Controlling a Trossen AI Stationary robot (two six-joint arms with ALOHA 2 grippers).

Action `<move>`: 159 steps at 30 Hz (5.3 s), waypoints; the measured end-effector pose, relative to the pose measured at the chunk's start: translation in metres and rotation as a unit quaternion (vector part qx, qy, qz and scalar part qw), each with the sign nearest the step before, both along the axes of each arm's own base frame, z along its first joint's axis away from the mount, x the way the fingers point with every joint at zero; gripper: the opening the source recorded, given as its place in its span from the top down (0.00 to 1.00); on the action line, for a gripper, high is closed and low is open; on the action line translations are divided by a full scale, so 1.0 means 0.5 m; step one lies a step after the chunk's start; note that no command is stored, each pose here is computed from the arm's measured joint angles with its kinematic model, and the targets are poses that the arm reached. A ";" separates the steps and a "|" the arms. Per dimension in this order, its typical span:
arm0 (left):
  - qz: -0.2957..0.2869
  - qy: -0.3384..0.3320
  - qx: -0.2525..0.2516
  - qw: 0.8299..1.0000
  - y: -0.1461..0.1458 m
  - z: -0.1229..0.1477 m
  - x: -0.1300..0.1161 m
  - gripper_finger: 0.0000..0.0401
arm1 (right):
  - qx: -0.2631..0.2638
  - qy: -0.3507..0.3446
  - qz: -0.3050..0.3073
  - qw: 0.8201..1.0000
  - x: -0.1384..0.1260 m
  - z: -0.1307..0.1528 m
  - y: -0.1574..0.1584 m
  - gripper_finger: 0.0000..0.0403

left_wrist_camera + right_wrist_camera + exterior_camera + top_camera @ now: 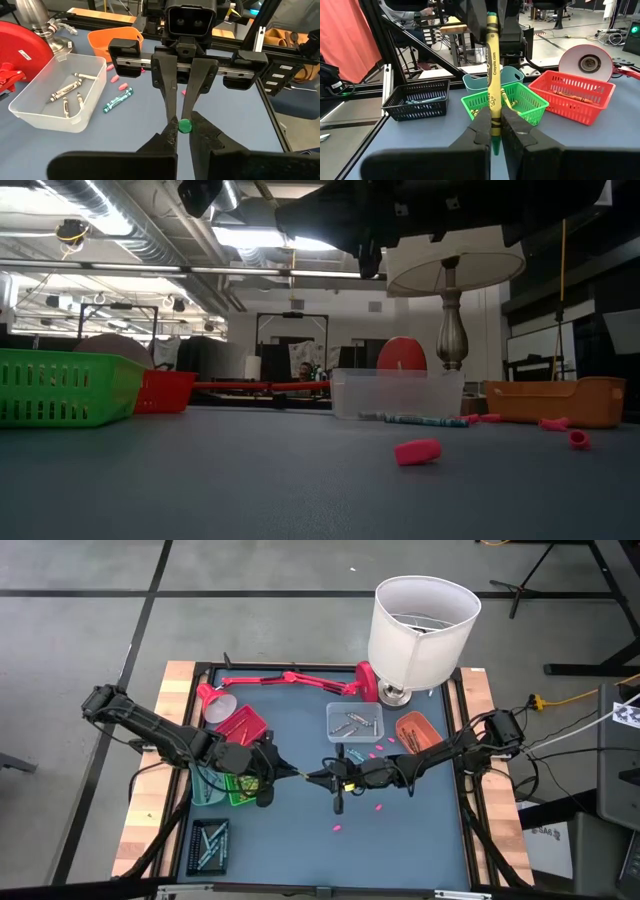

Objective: Sort crayons
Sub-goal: Put the green crayon into the green bin, then put the dark green crayon into the black bin

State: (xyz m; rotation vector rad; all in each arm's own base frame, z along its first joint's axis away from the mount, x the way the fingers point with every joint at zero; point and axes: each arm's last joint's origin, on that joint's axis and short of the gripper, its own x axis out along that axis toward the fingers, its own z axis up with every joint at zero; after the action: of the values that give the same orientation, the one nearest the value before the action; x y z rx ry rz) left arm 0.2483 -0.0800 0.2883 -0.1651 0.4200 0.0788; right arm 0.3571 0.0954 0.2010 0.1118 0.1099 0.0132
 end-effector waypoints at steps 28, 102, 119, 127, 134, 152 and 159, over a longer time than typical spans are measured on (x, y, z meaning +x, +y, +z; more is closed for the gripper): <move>0.009 0.286 -0.110 0.952 0.008 -0.080 -0.068 0.98 | -0.020 0.165 -0.017 0.986 -0.018 -0.063 -0.006 0.67; 0.153 0.374 -0.147 0.903 0.049 -0.142 -0.171 0.74 | 0.155 0.441 -0.263 0.844 -0.097 -0.154 -0.112 0.68; 0.142 0.259 -0.167 0.941 0.039 -0.123 -0.132 0.82 | 0.167 0.447 -0.245 0.844 -0.095 -0.153 -0.108 0.92; 0.104 0.219 -0.123 0.962 0.037 -0.113 -0.118 0.84 | 0.164 0.446 -0.235 0.848 -0.094 -0.152 -0.107 0.97; 0.087 0.185 -0.125 0.971 0.033 -0.104 -0.107 0.85 | 0.182 0.421 -0.160 0.874 -0.073 -0.146 -0.097 0.95; 0.083 0.162 -0.135 0.974 0.030 -0.097 -0.100 0.85 | 0.180 0.179 -0.007 0.967 0.000 -0.064 -0.079 0.95; 0.076 0.128 -0.149 0.977 0.026 -0.088 -0.088 0.85 | 0.149 0.103 0.015 0.983 0.011 -0.037 -0.078 0.95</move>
State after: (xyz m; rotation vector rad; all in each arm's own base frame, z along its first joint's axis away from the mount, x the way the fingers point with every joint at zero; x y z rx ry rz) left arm 0.2043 -0.0670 0.2442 -0.4871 0.6762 0.1899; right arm 0.3625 0.0563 0.1827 0.4107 0.3174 0.0472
